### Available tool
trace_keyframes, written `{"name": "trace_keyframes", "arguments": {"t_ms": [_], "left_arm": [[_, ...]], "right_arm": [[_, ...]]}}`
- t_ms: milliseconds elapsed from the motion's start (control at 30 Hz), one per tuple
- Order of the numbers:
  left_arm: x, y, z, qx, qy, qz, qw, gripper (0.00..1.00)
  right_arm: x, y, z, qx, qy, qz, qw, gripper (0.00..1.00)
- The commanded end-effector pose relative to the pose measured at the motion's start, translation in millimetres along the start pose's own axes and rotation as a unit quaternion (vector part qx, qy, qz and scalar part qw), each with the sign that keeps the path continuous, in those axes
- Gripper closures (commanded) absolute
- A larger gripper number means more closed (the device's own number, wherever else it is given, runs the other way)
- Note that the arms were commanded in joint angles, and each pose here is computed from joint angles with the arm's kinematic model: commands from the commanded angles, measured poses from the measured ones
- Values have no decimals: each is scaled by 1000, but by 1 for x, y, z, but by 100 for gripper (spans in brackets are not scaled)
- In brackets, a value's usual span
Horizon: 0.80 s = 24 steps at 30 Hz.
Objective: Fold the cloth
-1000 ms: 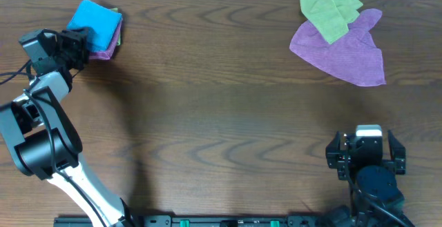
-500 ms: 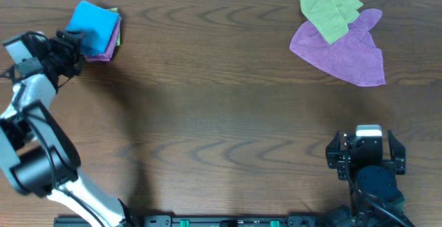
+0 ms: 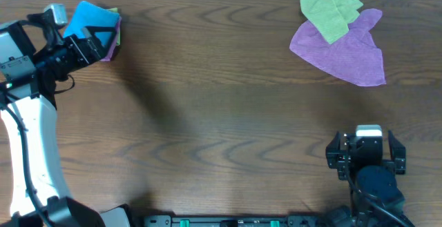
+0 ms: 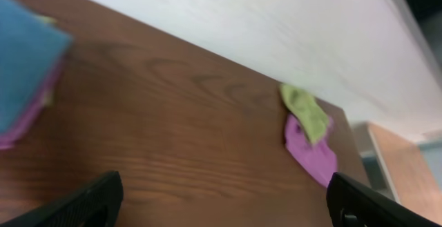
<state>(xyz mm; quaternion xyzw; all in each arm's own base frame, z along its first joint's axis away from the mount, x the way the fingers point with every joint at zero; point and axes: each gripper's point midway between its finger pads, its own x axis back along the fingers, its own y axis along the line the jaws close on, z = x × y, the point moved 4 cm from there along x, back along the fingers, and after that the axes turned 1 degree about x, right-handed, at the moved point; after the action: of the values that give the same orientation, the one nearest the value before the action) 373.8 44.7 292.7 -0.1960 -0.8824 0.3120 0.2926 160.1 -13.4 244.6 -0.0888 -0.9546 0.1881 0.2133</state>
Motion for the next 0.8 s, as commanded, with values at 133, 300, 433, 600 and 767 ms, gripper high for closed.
{"name": "trace_keyframes", "arguments": {"t_ms": [133, 300, 433, 600, 767], "left_arm": [[0, -9, 1, -30, 3, 11, 999, 4], [0, 5, 4, -16, 4, -41, 999, 5], [5, 1, 4, -22, 1, -42, 999, 5], [25, -54, 3, -173, -32, -51, 983, 5], [71, -122, 26, -298, -99, -188, 931, 5]], "right_arm": [[1, -1, -1, 5, -3, 2, 1000, 1], [1, -1, -1, 5, -3, 2, 1000, 1], [1, -1, -1, 5, -3, 2, 1000, 1], [1, -1, -1, 5, -3, 2, 1000, 1], [1, -1, -1, 5, -3, 2, 1000, 1]]}}
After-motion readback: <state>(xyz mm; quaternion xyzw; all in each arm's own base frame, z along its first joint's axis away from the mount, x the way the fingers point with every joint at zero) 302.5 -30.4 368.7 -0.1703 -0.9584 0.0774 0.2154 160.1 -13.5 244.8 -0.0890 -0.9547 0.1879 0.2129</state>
